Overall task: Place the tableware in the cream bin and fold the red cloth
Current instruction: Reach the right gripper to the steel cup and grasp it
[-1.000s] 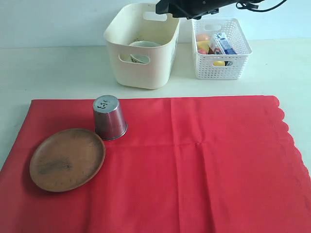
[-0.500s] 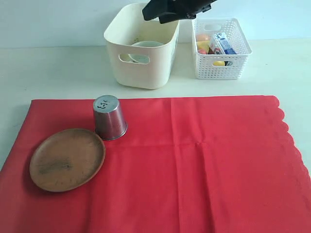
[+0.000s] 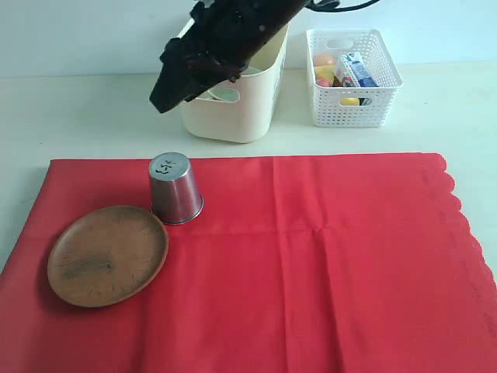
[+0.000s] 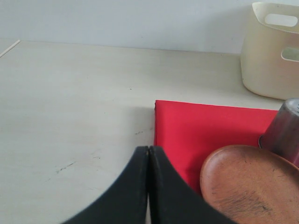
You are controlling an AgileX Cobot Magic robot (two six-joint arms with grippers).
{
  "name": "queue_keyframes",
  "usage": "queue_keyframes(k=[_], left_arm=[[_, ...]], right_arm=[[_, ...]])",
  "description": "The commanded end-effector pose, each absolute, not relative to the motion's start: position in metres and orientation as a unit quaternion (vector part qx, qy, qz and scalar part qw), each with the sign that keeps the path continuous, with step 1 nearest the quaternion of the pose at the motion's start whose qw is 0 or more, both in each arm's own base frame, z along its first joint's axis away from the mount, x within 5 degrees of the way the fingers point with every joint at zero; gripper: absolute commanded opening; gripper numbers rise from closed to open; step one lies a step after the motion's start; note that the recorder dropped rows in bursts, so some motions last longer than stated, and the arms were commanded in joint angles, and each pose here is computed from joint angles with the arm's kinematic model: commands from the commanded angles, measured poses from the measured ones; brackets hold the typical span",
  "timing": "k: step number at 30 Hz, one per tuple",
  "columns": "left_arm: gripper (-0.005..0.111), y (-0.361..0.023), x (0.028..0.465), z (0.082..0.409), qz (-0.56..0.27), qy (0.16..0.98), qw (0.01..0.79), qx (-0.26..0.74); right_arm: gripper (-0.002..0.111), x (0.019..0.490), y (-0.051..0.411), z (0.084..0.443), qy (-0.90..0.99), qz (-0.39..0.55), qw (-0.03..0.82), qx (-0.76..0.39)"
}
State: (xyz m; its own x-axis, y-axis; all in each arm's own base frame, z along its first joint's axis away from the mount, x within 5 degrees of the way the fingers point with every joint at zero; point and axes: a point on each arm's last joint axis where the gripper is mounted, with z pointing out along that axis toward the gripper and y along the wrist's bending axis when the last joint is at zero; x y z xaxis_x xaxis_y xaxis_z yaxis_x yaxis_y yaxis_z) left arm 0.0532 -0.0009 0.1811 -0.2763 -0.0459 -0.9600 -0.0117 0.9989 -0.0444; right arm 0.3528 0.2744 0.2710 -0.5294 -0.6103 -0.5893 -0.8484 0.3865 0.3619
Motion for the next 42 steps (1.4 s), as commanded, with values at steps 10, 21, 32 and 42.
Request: queue_keyframes(k=[10,21,32,42], left_arm=[[0.002,-0.001,0.053,0.181,-0.016,0.794,0.607,-0.016],[0.002,-0.001,0.053,0.181,-0.016,0.794,0.607,-0.016],[0.002,-0.001,0.053,0.181,-0.016,0.794,0.607,-0.016],[0.002,-0.001,0.053,0.181,-0.016,0.794,0.607,-0.016]], right_arm=[[0.053,0.357,0.298,0.244,0.861,0.262,0.201,-0.388],[0.086,0.332,0.342,0.201,0.858,0.111,0.214,-0.453],[0.090,0.344,0.348,0.146,0.877,0.093,0.197,-0.429],[0.016,0.343,0.347,0.147,0.883,0.093,0.190,-0.419]])
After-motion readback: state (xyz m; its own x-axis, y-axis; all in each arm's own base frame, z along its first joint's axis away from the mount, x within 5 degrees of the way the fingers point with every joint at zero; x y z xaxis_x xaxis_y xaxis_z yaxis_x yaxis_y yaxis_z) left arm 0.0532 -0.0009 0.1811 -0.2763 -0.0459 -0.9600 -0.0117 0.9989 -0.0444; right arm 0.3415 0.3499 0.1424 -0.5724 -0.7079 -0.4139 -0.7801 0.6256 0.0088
